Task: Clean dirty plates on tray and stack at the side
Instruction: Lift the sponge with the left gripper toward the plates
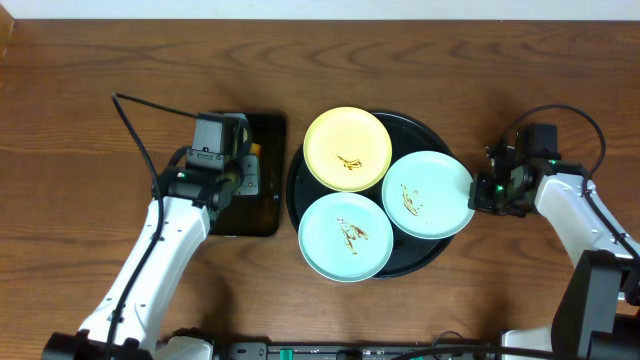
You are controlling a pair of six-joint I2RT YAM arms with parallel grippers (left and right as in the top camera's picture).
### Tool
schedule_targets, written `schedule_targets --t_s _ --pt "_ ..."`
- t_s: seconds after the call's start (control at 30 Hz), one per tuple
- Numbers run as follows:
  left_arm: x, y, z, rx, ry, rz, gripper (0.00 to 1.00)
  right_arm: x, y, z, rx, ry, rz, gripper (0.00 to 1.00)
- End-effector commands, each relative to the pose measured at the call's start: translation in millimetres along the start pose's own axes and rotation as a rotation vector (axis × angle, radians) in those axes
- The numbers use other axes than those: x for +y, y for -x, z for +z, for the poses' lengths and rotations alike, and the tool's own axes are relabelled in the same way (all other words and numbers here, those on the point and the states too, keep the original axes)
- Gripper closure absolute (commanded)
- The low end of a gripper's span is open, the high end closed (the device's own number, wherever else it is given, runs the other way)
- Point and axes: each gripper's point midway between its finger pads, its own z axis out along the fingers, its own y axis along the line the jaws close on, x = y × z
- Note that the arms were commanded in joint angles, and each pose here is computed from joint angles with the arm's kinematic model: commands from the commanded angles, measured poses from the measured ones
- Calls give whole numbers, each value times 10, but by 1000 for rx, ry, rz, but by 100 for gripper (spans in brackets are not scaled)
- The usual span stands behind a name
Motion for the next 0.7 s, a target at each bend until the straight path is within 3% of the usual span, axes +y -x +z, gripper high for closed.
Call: schedule_targets --t_s 0.0,0.1,0.3,0.67 --pt "171 19 -7 1 100 -59 92 -67 -72 39 23 -24 6 99" --pt "121 14 -7 6 70 -63 93 -67 -74 39 24 -24 6 99" --pt "-272 1 -103 55 -148 -85 93 -70 -99 38 34 -25 8 99" --pt "-727 410 -625 8 -292 -106 93 -71 -127 37 45 -26 10 99"
